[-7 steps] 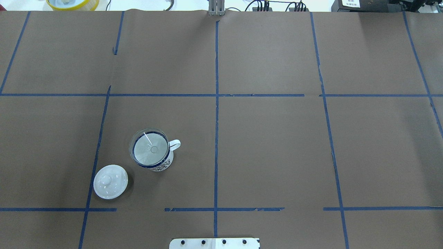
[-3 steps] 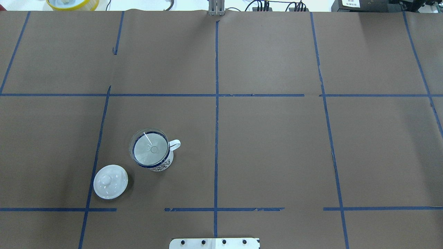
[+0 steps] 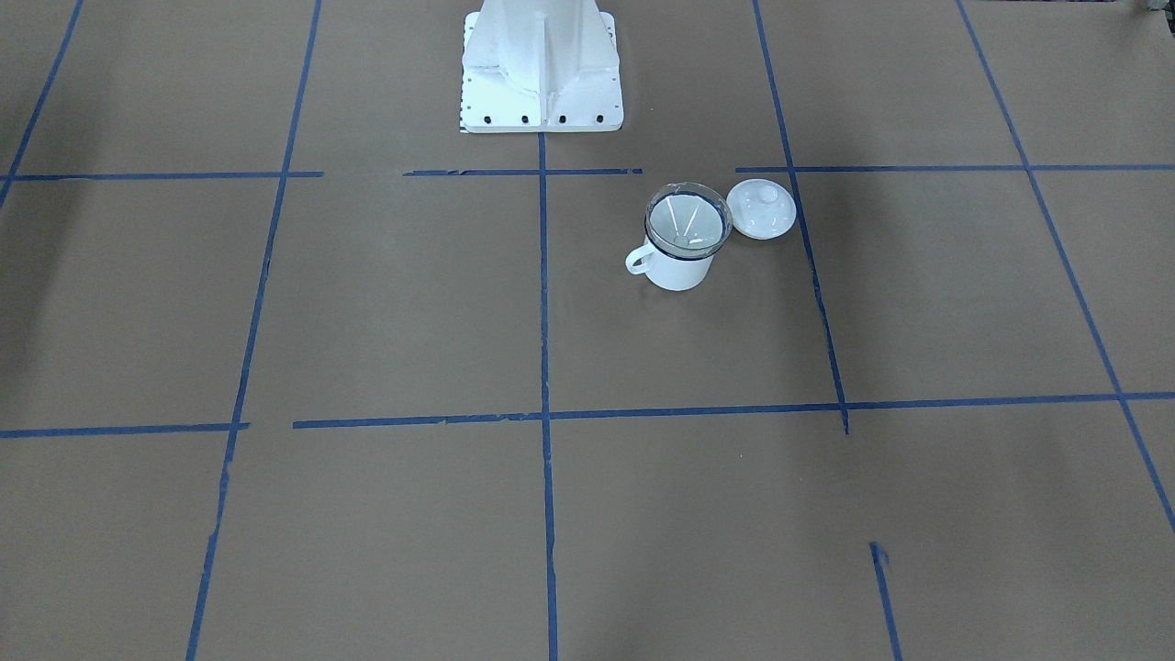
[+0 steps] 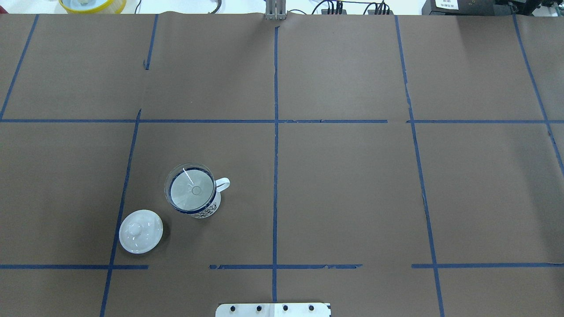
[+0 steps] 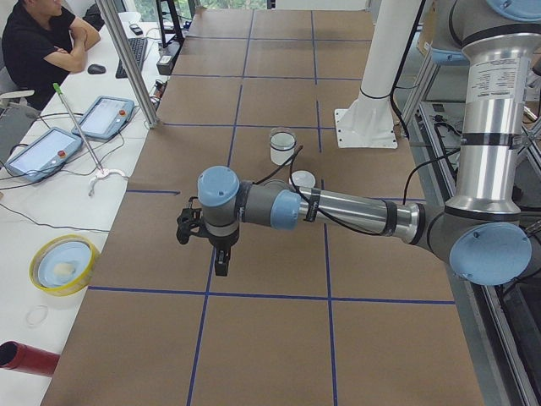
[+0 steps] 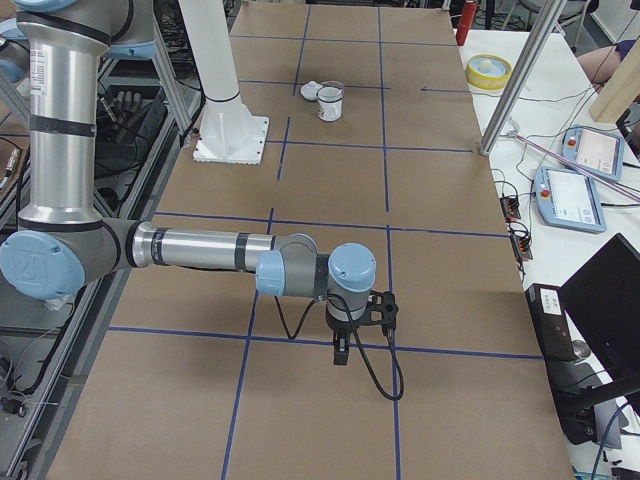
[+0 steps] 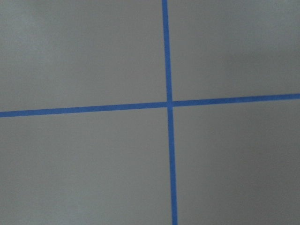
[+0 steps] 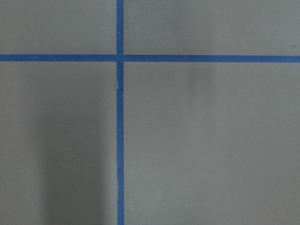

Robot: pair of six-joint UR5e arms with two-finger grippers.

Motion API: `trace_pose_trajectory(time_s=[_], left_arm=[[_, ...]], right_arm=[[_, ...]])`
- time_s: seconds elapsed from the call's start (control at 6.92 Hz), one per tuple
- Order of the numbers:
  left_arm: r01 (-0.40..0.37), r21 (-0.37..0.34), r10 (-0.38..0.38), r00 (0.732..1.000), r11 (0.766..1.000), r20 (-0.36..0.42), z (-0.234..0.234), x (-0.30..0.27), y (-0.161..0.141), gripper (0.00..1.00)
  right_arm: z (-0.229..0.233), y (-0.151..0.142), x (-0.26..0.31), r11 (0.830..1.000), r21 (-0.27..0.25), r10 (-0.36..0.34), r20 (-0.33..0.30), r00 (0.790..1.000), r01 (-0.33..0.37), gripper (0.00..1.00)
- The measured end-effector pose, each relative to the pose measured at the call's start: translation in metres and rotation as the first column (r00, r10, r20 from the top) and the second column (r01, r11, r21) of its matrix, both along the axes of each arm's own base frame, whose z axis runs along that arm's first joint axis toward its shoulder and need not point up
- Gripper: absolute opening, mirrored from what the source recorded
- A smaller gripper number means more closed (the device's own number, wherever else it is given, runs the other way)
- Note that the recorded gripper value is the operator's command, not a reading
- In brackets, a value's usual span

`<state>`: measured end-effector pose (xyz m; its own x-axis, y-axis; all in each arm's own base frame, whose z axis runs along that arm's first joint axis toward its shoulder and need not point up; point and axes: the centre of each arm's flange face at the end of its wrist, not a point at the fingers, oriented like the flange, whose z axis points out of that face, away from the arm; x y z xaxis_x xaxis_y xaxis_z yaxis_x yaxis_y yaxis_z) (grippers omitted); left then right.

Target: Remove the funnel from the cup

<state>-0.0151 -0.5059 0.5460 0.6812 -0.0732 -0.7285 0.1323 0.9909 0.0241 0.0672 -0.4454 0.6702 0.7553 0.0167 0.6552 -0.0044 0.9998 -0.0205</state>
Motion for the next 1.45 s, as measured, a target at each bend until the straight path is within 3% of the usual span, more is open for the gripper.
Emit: trace_pose_trajectory(time_s=[0.29, 0.58, 0.87, 1.16, 1.45], left_arm=[[0.145, -0.129, -0.154, 0.986, 0.981, -0.068, -0.087, 0.067, -0.011, 1.0], [0.276, -0.305, -0.329, 0.934, 0.911, -0.136, -0.183, 0.132, -0.016, 1.0], [0.392, -0.468, -0.488, 0.868, 0.792, -0.098, -0.251, 0.229, -0.005, 1.0], [0.488, -0.568, -0.587, 0.81, 0.663, 0.012, -0.299, 0.32, 0.016, 1.0], [0.534, -0.621, -0.618, 0.78, 0.574, 0.099, -0.322, 0.391, 0.047, 1.0]], right_arm=[[0.0, 0.0, 0.0, 1.0, 0.0, 0.0, 0.0, 1.0, 0.0, 1.0], [0.0, 0.0, 0.0, 1.0, 0.0, 0.0, 0.0, 1.0, 0.0, 1.0], [0.0, 0.0, 0.0, 1.0, 0.0, 0.0, 0.0, 1.0, 0.0, 1.0], [0.0, 0.0, 0.0, 1.0, 0.0, 0.0, 0.0, 1.0, 0.0, 1.0], [0.0, 0.0, 0.0, 1.0, 0.0, 0.0, 0.0, 1.0, 0.0, 1.0]])
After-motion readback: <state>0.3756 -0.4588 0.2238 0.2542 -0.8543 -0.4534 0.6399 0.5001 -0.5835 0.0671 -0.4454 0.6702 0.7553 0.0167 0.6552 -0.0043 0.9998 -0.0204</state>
